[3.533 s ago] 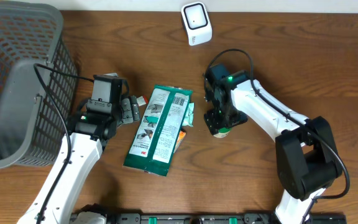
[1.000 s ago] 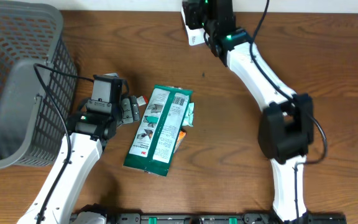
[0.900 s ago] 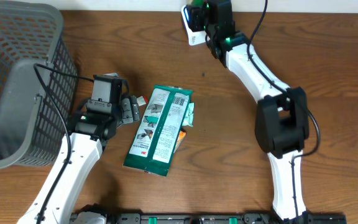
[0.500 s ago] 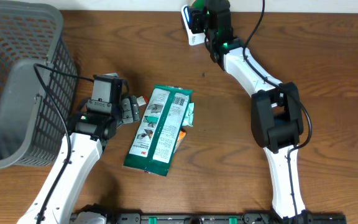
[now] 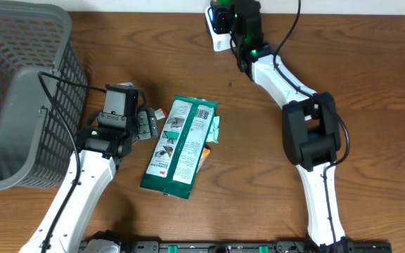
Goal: Scan the item barcode
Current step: 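Move the jar to the far right and set it on the table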
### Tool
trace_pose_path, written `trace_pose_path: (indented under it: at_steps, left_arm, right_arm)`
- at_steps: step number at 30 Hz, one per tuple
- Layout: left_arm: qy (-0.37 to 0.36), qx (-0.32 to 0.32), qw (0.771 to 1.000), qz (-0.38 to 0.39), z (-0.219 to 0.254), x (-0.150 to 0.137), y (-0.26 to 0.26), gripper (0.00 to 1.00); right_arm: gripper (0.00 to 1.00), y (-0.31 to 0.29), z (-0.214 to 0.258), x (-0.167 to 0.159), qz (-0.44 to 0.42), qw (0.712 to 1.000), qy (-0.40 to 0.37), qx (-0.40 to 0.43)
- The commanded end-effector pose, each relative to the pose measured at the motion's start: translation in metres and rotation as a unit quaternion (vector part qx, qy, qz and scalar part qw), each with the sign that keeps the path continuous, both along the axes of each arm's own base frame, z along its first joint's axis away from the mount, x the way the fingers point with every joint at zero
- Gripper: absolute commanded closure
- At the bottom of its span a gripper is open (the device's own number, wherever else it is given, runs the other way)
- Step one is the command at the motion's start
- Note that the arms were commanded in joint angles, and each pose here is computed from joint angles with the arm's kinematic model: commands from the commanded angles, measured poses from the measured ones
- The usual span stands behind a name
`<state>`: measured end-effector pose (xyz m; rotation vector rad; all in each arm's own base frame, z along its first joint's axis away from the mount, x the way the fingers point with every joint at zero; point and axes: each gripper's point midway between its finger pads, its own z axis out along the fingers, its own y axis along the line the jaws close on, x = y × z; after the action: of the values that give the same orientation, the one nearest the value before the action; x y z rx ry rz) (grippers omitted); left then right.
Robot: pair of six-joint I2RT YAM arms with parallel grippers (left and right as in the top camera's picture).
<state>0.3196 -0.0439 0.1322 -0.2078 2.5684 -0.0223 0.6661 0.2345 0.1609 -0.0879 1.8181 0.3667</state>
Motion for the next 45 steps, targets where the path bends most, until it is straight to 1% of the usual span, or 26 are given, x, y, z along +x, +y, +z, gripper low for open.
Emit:
trace_pose_path:
  at_steps: [1,6,10,11,12,15,17,19,22,24,26,31,35,38,41,42,45]
  left_arm:
    - [-0.008,-0.002,1.000,0.005,0.006,0.005,0.001,0.12]
    - [-0.008,-0.002,1.000,0.005,0.006,0.005,0.001,0.12]
    - [-0.008,-0.002,1.000,0.005,0.006,0.005,0.001,0.12]
    - [-0.008,-0.002,1.000,0.005,0.006,0.005,0.001,0.12]
    - [-0.008,-0.002,1.000,0.005,0.006,0.005,0.001,0.12]
    - [-0.008,-0.002,1.000,0.005,0.006,0.005,0.001,0.12]
    - [-0.008,-0.002,1.000,0.005,0.006,0.005,0.001,0.12]
    - [-0.008,-0.002,1.000,0.005,0.006,0.005,0.001,0.12]
    - [-0.008,-0.002,1.000,0.005,0.006,0.005,0.001,0.12]
    - [-0.008,-0.002,1.000,0.005,0.006,0.005,0.001,0.12]
    - [-0.008,-0.002,1.000,0.005,0.006,0.005,0.001,0.12]
    - [-0.008,-0.002,1.000,0.005,0.006,0.005,0.001,0.12]
    - [-0.008,-0.002,1.000,0.005,0.006,0.005,0.001,0.12]
    - [-0.008,-0.002,1.000,0.005,0.006,0.005,0.001,0.12]
    - [-0.008,-0.002,1.000,0.005,0.006,0.005,0.001,0.12]
    - [-0.008,-0.002,1.000,0.005,0.006,0.005,0.001,0.12]
    - [-0.008,-0.002,1.000,0.005,0.006,0.005,0.001,0.12]
  right_arm:
    - [0.99,0.002,0.002,0.006,-0.002,1.000,-0.020,0.013]
    - [0.99,0.002,0.048,0.001,0.012,0.998,-0.055,0.012]
    - [0.99,-0.007,0.105,-0.021,0.013,0.999,-0.047,-0.002]
    - [0.99,-0.010,0.121,-0.032,0.017,0.999,-0.034,-0.006]
    - [0.99,-0.019,0.142,-0.059,0.019,1.000,0.006,-0.020]
    - [0.99,-0.043,0.162,-0.111,0.022,0.995,0.075,-0.066]
    - [0.99,-0.064,0.166,-0.146,0.023,0.987,0.119,-0.106]
    - [0.99,-0.094,0.162,-0.182,0.007,0.974,0.176,-0.142]
    - [0.99,-0.136,0.144,-0.229,-0.021,0.947,0.270,-0.173]
    - [0.99,-0.159,0.127,-0.255,-0.032,0.924,0.334,-0.183]
    - [0.99,-0.179,0.110,-0.273,-0.044,0.902,0.386,-0.189]
    - [0.99,-0.229,0.064,-0.284,-0.115,0.866,0.461,-0.158]
    - [0.99,-0.267,0.017,-0.287,-0.157,0.846,0.492,-0.135]
    - [0.99,-0.299,-0.017,-0.290,-0.215,0.834,0.500,-0.090]
    - [0.97,-0.333,-0.050,-0.299,-0.270,0.818,0.506,-0.049]
    - [0.95,-0.345,-0.062,-0.303,-0.283,0.815,0.504,-0.037]
    - [0.96,-0.367,-0.080,-0.310,-0.308,0.811,0.496,-0.017]
